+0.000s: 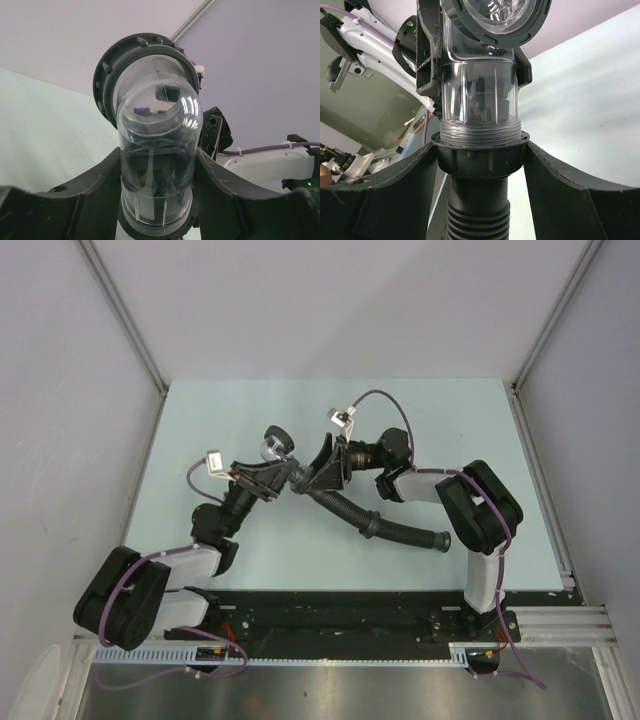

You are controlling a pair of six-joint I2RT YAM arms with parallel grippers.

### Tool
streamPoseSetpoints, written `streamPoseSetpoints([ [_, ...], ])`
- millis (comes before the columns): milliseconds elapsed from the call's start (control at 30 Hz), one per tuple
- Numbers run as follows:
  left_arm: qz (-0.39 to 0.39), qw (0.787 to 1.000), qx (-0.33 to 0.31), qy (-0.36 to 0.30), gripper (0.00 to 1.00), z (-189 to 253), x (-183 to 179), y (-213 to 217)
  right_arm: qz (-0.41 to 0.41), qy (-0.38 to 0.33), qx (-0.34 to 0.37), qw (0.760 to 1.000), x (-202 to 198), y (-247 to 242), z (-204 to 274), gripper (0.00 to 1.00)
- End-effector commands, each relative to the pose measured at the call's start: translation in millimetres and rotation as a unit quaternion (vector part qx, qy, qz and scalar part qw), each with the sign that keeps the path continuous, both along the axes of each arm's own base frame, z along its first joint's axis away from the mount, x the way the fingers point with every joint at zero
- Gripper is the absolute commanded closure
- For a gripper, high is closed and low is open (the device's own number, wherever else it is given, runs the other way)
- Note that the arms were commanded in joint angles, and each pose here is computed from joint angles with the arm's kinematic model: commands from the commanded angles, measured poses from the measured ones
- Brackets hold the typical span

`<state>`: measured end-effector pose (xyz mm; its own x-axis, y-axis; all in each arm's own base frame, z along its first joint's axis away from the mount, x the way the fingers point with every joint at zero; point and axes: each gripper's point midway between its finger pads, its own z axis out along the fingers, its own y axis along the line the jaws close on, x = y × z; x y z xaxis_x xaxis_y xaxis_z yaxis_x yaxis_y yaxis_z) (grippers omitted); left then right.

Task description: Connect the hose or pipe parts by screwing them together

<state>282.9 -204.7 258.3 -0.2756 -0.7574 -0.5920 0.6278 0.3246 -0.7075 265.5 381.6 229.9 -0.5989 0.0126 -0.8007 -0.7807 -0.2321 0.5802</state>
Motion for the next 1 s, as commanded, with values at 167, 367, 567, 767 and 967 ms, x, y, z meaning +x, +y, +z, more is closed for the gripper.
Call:
streamPoseSetpoints([
  [167, -0.085, 0.984, 0.020, -0.153, 0.99, 44, -35, -22, 0.010, -0.111, 0.113, 0.987, -2, -7, 81, 0.95],
  [367, -0.086, 0.984, 0.027, -0.151, 1.00, 42, -27, -21, 0.004, -0.072, 0.101, 0.992, 11, -17, 81, 0.90],
  [567, -0.076, 0.989, 0.022, -0.126, 1.00, 33, -15, -19, -0.001, -0.067, 0.096, 0.993, 18, -21, 76, 0.73],
  [767, -0.046, 0.994, 0.015, -0.101, 1.00, 24, -1, -13, 0.000, -0.054, 0.089, 0.995, 20, -19, 68, 0.62],
  [967, -0.033, 0.995, 0.013, -0.091, 0.99, 20, 6, -10, -0.007, -0.033, 0.084, 0.996, 28, -19, 58, 0.46],
])
